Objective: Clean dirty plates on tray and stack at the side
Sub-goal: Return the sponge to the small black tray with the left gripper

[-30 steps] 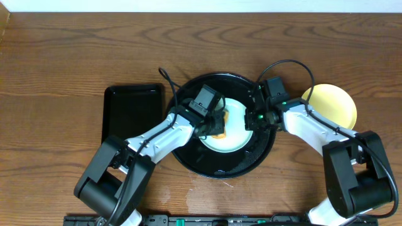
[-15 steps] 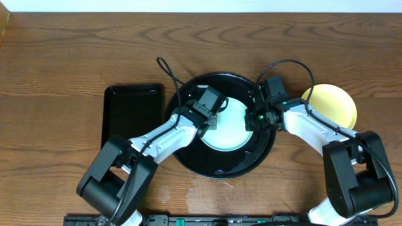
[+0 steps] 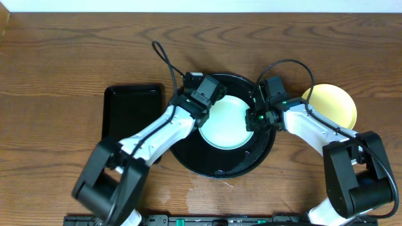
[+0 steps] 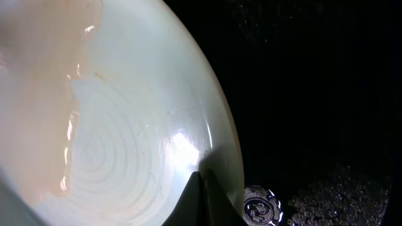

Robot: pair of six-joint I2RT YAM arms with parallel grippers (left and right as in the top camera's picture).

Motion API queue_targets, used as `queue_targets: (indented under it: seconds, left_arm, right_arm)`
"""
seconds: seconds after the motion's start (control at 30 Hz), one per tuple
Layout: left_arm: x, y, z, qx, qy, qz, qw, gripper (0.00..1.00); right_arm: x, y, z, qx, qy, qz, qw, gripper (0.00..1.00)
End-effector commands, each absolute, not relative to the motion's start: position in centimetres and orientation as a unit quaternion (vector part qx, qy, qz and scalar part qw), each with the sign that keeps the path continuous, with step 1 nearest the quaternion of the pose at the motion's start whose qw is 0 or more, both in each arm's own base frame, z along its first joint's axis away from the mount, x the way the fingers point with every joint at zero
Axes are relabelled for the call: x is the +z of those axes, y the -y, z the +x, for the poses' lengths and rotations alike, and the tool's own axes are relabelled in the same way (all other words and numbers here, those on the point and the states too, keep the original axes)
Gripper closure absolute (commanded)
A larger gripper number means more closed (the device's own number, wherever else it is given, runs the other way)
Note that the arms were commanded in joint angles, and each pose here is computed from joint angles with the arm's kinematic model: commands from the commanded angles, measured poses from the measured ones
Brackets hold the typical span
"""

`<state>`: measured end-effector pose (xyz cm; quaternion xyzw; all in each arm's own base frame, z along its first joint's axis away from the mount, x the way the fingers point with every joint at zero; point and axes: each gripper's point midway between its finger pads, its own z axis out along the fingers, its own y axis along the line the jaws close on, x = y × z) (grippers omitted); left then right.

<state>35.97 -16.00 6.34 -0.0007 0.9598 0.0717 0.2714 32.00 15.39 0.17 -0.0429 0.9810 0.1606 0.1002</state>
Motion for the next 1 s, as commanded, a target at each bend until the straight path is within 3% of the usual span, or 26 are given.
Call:
queue_targets:
  seconds: [0.0,0.27,0.47,0.6,0.63,0.7,0.73,0.83,0.97]
  left_arm:
    - [10.0,15.5,36.0,0.018,-0.960,-0.034,0.277,0.93]
    - [11.6,5.4,31.3,0.063,-0.968,-0.159,0.182,0.92]
    - [7.2,-0.3,29.2,0.089,-0.960,-0.232,0.126,0.93]
    - [4.3,0.6,29.6,0.036,-0.976,-0.179,0.118,0.91]
    - [4.3,1.1,29.8,0.023,-0.979,-0.163,0.118,0.86]
    - [4.9,2.8,30.3,-0.020,-0.984,-0.133,0.118,0.62]
    - [5.4,3.9,30.6,-0.050,-0.984,-0.119,0.120,0.58]
    - [6.9,7.0,31.4,-0.139,-0.977,-0.099,0.124,0.50]
    - [8.5,11.3,31.7,-0.256,-0.956,-0.081,0.118,0.49]
  right_arm:
    - [-0.8,-13.3,31.9,0.109,-0.988,-0.039,0.100,0.98]
    - [3.9,-14.4,33.0,0.141,-0.972,-0.085,0.165,0.93]
    - [6.9,-14.5,33.5,0.150,-0.962,-0.091,0.208,0.92]
    - [7.1,-14.5,33.4,0.151,-0.962,-0.091,0.209,0.91]
    - [7.1,-14.4,33.3,0.150,-0.963,-0.091,0.206,0.91]
    - [6.9,-14.3,33.1,0.148,-0.964,-0.089,0.201,0.90]
    - [6.9,-14.2,33.1,0.147,-0.965,-0.087,0.199,0.88]
    - [6.8,-13.6,33.1,0.145,-0.967,-0.079,0.196,0.77]
    - [6.6,-12.5,33.2,0.155,-0.968,-0.059,0.187,0.76]
